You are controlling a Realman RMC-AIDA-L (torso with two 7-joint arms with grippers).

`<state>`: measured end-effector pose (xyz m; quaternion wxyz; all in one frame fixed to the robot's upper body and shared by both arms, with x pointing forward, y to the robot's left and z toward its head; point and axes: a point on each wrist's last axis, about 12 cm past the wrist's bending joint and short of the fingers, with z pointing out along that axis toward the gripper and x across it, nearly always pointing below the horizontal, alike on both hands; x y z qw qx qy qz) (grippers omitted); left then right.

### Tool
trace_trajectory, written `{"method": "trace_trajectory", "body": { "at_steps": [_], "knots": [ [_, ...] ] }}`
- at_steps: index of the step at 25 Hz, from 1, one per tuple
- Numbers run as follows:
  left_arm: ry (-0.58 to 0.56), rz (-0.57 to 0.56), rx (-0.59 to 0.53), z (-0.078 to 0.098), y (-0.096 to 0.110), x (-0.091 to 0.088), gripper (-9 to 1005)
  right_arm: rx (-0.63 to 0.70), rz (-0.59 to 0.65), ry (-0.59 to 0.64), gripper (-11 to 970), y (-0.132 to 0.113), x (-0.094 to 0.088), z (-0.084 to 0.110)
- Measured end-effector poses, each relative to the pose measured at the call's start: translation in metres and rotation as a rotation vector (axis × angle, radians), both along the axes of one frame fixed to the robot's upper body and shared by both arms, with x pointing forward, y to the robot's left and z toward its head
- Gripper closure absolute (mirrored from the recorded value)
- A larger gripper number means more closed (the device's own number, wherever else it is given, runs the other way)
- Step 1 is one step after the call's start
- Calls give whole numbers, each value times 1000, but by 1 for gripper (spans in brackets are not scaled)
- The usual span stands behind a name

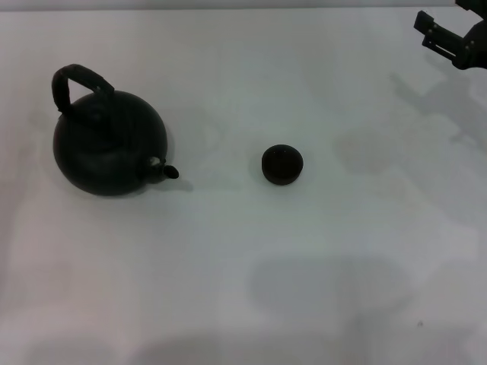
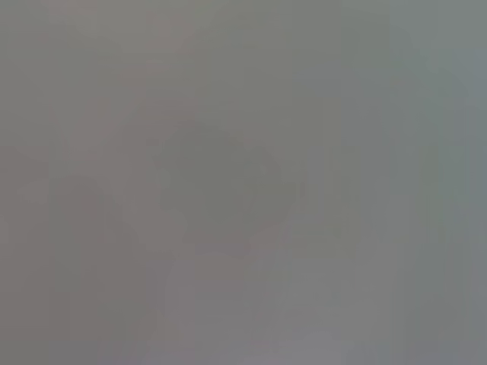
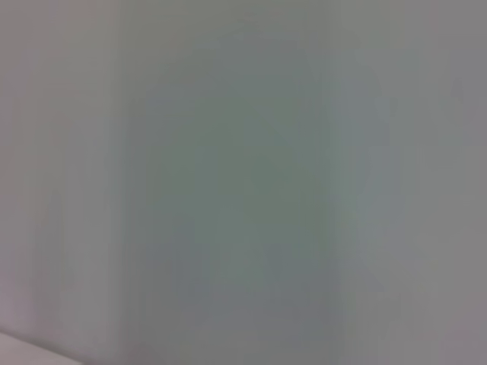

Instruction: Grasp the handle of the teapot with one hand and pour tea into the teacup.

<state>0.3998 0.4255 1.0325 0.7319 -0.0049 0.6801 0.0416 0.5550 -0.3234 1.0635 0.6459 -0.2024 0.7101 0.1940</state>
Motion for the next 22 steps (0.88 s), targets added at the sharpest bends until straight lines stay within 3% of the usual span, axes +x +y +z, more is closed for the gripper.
{"method": "trace_trajectory", "body": {
  "at_steps": [3,6,12,16,22],
  "knots": [
    [6,-4,51,-3,-6,5,278,-2,-16,-4,99,-1,-1,-3],
    [3,-2,25,-6,-9,8,279,7,-24,0,99,-3,0,-2],
    [-6,-48,-169,-6,-12,12,278,38,-39,11,99,-14,-1,3],
    [36,-119,-233,-3,-11,13,278,46,-23,8,99,-16,-4,4],
    [-16,47,-224,-2,9,-1,278,86,-5,0,99,-10,-12,1]
  ]
}}
